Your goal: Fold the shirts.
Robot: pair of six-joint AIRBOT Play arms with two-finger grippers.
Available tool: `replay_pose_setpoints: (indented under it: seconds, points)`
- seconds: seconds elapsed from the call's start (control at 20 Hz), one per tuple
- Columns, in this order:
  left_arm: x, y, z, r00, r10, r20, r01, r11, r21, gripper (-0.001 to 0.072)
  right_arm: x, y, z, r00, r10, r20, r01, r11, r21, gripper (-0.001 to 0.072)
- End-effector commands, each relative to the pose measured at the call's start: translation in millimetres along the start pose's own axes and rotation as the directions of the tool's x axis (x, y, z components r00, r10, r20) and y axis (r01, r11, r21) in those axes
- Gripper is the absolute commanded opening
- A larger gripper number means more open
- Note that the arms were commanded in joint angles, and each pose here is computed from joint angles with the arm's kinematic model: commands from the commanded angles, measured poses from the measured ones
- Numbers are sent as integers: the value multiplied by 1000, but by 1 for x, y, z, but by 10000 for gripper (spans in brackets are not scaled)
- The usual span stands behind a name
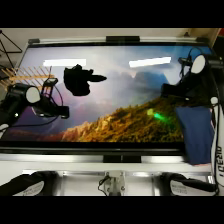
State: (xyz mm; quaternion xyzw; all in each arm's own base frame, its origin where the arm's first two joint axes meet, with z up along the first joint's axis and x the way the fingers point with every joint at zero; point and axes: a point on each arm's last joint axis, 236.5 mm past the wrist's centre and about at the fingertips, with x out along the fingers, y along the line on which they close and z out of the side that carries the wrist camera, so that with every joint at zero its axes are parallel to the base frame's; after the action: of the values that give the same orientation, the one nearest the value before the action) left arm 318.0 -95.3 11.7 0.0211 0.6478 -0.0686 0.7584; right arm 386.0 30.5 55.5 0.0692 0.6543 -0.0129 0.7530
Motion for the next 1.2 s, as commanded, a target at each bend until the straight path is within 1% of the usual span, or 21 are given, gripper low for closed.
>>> replay_pose_setpoints:
  seconds: [0.0,0.8,1.05,1.15]
  points:
    - [0,0,0,1000,0,1,0,1000,0,709,0,0,0,1000,0,0,0,1000,0,639]
    - [0,-1,3,1000,-2,14,2,1000,-4,710,0,0,0,1000,0,0,0,1000,0,638]
    - [-6,-10,55,972,-40,230,42,999,-3,709,0,0,1,1000,1,4,-1,1000,0,638]
    - [-13,-15,88,930,-59,363,62,998,4,707,0,-2,8,999,-8,34,8,1000,-4,639]
